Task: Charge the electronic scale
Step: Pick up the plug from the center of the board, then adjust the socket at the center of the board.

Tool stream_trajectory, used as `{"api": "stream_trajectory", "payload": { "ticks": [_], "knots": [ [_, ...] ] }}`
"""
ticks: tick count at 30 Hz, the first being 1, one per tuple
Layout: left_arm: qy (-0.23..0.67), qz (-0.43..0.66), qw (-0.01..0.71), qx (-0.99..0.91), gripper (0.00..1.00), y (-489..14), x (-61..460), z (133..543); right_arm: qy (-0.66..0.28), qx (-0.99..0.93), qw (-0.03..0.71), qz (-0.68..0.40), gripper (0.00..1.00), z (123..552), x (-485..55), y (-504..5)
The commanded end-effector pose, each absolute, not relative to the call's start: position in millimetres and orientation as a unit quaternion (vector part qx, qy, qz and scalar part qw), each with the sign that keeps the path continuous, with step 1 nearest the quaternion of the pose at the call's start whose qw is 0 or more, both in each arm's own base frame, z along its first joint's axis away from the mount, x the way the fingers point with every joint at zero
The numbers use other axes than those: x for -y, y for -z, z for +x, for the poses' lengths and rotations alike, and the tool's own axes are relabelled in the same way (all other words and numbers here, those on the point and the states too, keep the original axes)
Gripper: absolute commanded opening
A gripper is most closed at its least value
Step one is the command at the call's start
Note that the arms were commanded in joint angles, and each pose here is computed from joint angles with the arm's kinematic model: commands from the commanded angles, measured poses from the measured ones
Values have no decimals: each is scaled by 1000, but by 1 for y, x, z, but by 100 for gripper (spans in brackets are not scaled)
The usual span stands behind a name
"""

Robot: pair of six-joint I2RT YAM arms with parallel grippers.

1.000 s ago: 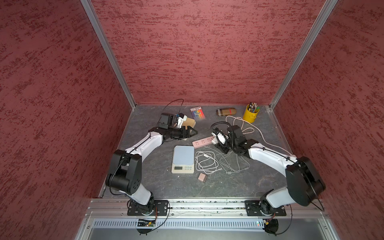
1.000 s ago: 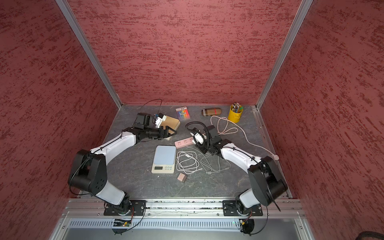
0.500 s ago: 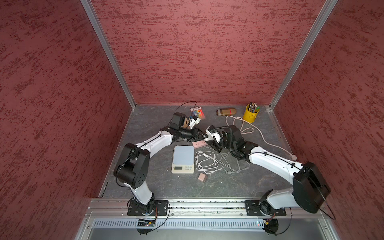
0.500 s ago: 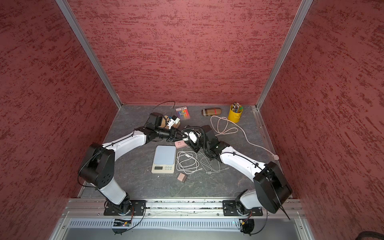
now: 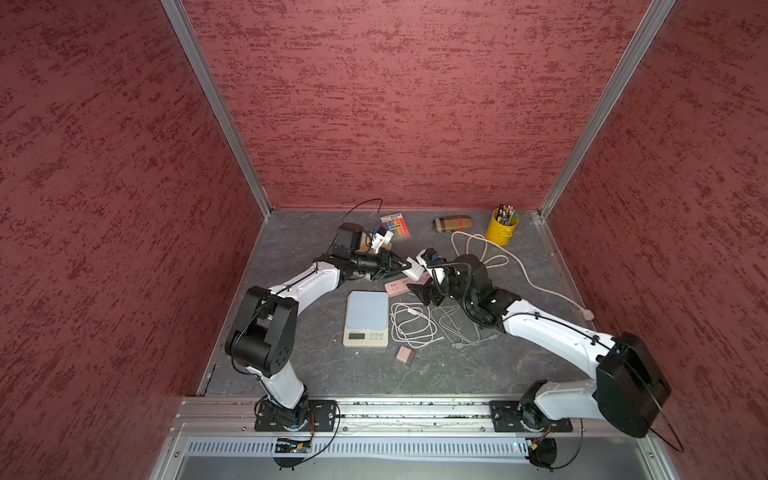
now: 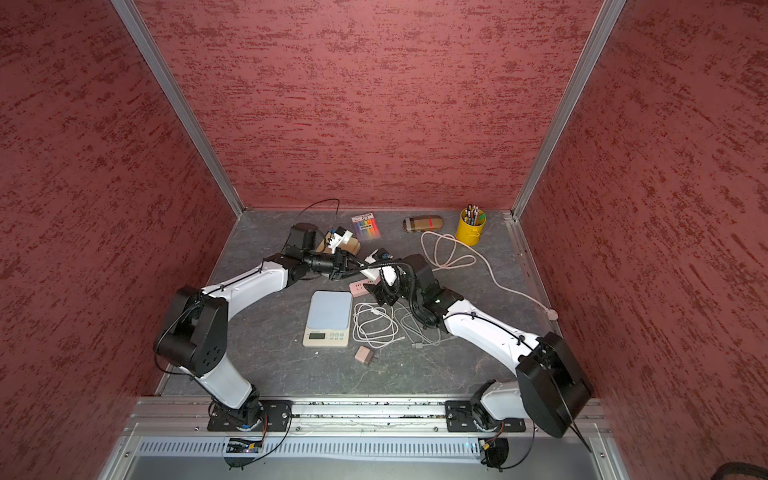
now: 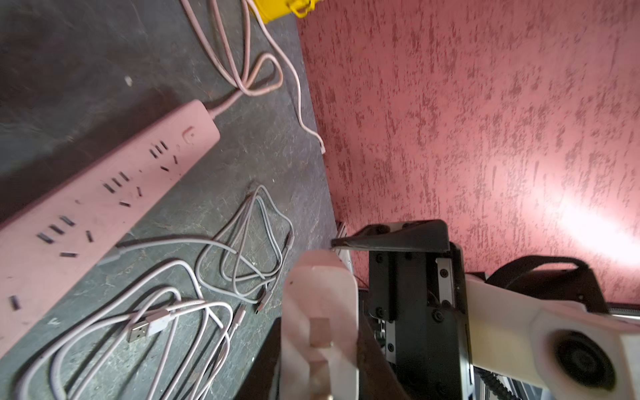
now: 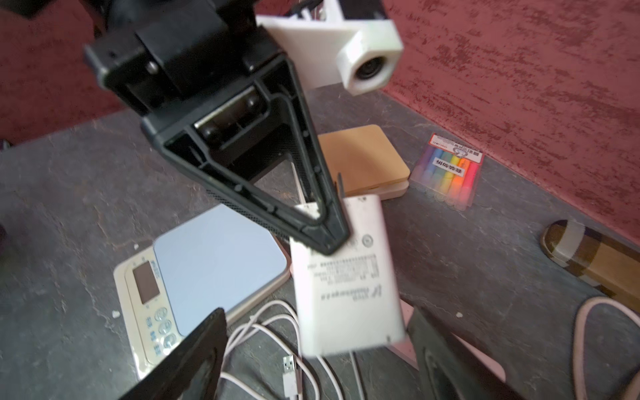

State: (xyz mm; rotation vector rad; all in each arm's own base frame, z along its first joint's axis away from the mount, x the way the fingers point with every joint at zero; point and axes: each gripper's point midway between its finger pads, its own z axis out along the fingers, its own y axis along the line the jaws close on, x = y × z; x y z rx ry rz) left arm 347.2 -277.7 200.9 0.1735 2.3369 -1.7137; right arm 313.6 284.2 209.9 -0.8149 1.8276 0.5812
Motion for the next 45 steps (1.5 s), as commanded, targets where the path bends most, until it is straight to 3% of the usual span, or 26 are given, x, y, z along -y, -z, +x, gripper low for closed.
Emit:
{"api": "stream_trajectory", "payload": {
  "ticks": [1,7,12,16,24,33,38,45],
  "knots": [
    [603,62,180,-774,0,-234,259,360,-303,-739,558,-224,89,318,-276,-258],
    [627,50,235,-741,0,-264,239,372,-420,-739,520,-87,87,321,-275,-280],
    [654,60,261,-708,0,-291,238,370,-574,-672,466,-32,80,312,-290,-307],
    [669,60,258,-695,0,-301,238,365,-644,-630,433,-3,74,311,-292,-319],
    [684,75,244,-683,0,-310,245,354,-706,-586,396,16,70,312,-294,-327],
    [693,104,222,-678,0,-316,262,336,-714,-584,386,14,63,330,-308,-326],
    [695,110,217,-677,0,-319,264,330,-716,-575,395,10,50,334,-310,-333],
    [691,117,213,-681,0,-316,263,323,-702,-583,409,0,16,335,-309,-331]
  ]
}}
